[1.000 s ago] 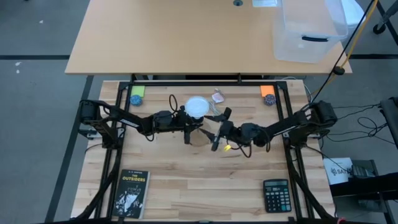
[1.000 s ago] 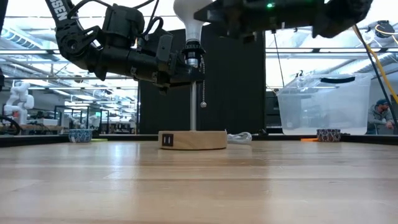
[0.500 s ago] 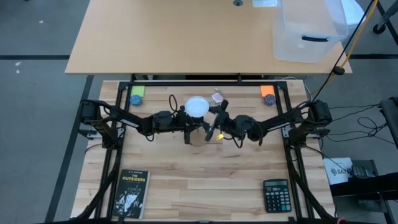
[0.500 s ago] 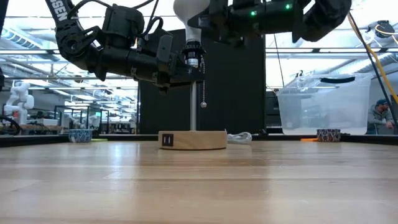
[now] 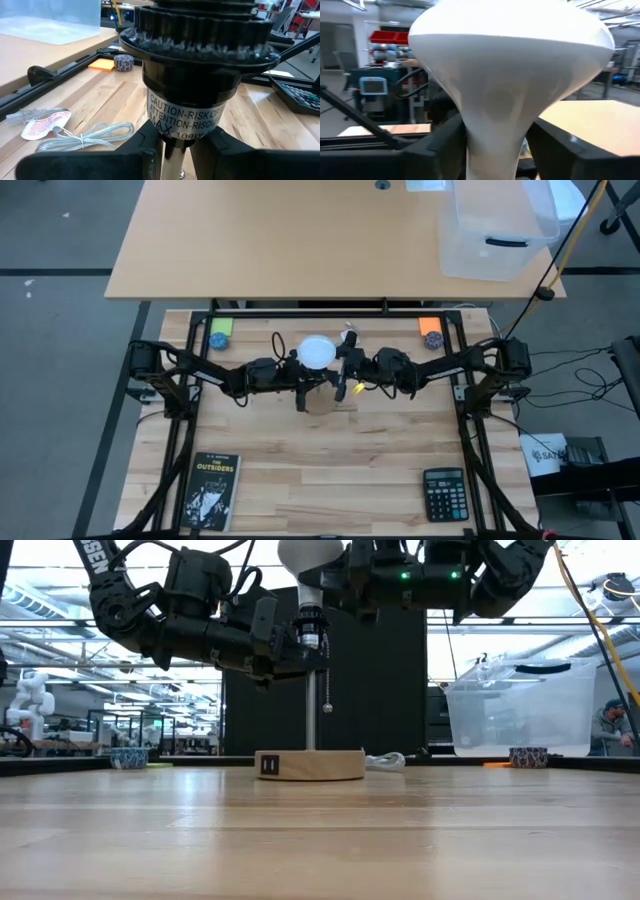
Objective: Screw lightbulb
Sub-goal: Remove the lightbulb from the lamp
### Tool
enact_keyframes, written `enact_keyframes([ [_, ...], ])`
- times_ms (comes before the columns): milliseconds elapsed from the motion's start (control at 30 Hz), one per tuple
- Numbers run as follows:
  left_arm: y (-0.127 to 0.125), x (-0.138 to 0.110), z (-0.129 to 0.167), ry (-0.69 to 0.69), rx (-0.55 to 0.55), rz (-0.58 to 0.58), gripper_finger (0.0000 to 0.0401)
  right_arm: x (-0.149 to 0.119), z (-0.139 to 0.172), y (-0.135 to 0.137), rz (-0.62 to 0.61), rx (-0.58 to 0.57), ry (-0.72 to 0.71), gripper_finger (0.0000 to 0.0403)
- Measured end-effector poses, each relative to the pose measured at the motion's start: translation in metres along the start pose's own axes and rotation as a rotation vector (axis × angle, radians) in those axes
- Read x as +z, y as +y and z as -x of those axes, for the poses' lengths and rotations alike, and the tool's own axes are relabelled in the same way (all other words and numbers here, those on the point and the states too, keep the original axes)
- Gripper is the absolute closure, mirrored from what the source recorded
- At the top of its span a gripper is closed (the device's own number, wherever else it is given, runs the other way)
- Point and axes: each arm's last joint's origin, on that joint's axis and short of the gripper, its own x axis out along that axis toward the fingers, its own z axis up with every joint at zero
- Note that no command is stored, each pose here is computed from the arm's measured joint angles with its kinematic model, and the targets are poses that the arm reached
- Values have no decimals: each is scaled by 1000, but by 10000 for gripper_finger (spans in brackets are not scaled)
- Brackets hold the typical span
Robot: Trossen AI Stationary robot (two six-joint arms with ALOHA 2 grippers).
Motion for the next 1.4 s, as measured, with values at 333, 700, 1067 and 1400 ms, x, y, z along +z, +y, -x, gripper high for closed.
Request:
enact_keyframes([
  [333,0,0,0,5,-39,-4,330,-2,0,-21,-21,152,17,249],
  [700,-2,-1,0,20,-112,-20,330,2,-3,-42,-41,270,21,234],
  [1067,0,-2,0,34,-118,-19,330,17,-11,-28,-15,296,39,119],
  [1400,0,-2,0,32,-118,-18,330,34,8,-16,110,231,227,111],
])
